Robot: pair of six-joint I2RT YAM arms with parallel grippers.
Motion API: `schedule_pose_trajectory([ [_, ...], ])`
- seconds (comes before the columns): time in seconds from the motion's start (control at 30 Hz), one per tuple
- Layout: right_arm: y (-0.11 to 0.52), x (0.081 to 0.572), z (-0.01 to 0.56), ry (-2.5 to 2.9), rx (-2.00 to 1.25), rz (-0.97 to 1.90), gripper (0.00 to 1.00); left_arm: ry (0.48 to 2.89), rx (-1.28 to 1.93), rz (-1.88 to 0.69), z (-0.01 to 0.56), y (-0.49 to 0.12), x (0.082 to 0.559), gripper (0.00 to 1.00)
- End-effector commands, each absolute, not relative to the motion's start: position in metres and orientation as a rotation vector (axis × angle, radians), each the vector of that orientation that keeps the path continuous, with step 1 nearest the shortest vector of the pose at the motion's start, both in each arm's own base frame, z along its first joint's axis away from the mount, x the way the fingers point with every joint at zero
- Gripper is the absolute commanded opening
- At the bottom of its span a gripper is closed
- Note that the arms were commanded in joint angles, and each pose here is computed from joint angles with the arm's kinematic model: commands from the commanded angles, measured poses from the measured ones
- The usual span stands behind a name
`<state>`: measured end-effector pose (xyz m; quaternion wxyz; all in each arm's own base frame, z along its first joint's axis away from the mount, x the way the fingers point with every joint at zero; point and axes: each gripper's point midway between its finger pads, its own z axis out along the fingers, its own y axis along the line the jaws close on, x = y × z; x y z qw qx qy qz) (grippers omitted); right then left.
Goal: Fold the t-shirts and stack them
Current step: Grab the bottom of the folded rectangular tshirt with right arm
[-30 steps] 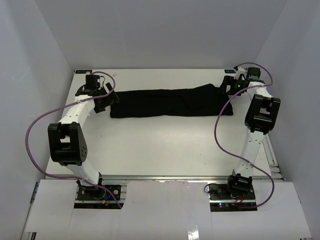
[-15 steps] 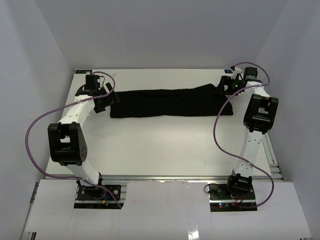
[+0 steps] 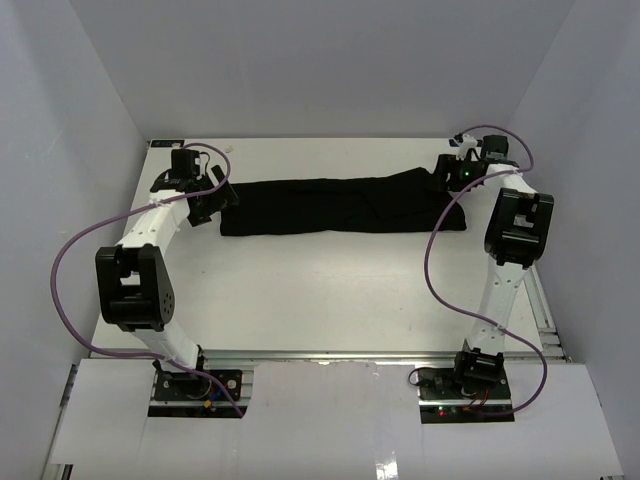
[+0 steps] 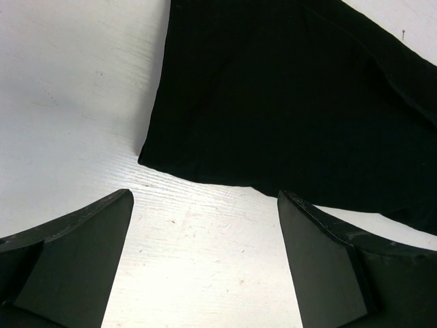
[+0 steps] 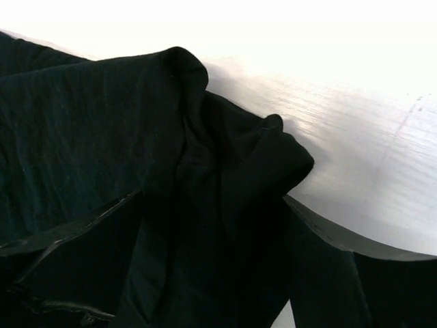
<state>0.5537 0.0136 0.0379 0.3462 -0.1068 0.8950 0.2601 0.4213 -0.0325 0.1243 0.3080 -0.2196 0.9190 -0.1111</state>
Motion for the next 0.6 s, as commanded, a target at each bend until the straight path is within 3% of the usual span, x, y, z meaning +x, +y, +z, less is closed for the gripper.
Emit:
schedule_pose_trajectory([
  [0.0, 0.031, 0.52, 0.01, 2.465, -0.238, 0.755, 0.82, 2.367, -0.557, -0.31, 0.151, -0.033, 0.421, 0.98],
  [0.57, 0.046, 0.531, 0.061, 2.327, -0.271, 0.917, 0.11, 2.332, -0.533, -0.319, 0.17, -0.033, 0.416, 0.98],
])
